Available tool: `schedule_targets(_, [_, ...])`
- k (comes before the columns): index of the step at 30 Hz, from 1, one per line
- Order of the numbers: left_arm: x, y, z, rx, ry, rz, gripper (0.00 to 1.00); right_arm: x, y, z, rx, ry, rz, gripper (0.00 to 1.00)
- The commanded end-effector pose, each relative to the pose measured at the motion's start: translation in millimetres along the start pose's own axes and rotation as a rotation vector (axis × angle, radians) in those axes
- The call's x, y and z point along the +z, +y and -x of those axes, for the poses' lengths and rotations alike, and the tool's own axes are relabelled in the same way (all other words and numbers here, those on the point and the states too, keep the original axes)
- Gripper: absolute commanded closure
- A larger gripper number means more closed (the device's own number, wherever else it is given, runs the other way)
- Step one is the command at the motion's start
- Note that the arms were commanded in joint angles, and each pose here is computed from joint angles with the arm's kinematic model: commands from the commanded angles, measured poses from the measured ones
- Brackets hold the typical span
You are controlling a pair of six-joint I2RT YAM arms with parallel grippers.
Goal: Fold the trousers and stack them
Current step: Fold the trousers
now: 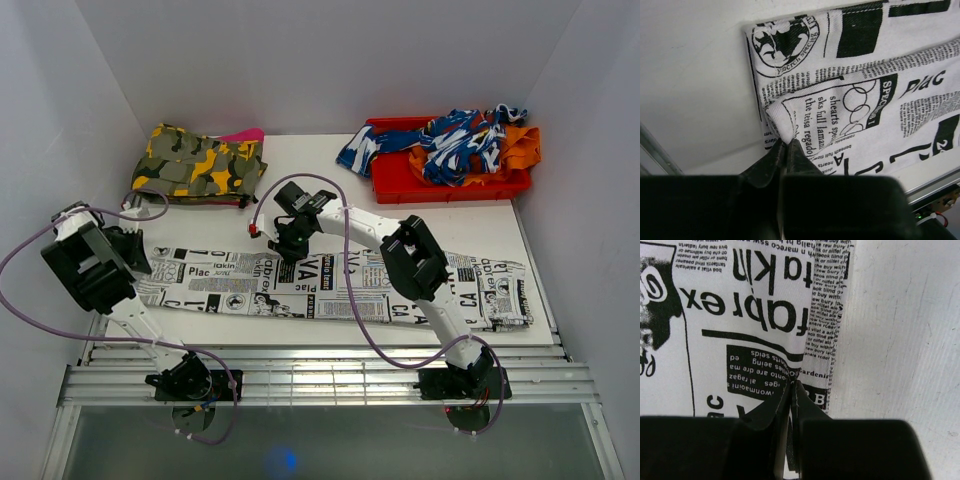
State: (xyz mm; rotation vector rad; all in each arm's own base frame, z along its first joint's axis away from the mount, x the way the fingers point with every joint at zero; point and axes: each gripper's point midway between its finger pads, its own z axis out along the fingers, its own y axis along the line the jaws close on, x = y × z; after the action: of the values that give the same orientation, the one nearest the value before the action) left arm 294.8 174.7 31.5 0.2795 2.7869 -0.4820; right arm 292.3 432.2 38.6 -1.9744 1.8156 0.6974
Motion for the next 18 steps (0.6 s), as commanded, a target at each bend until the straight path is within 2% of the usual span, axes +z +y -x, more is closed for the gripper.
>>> schedule_targets(1, [-29, -21, 19, 0.029, -0.11, -0.023, 1.0, -22, 7, 21, -0.021, -0.038, -0.02, 0.92])
schedule_targets(12, [-76, -33, 32, 0.082, -0.217, 0.014, 1.0, -25, 5, 20, -0.025, -0.026, -0.039, 0.92])
schedule_targets(18, [-72, -28, 26, 0.078, -0.182, 0.033, 1.0, -18, 1, 9, -0.01, 0.016, -0.049, 0.92])
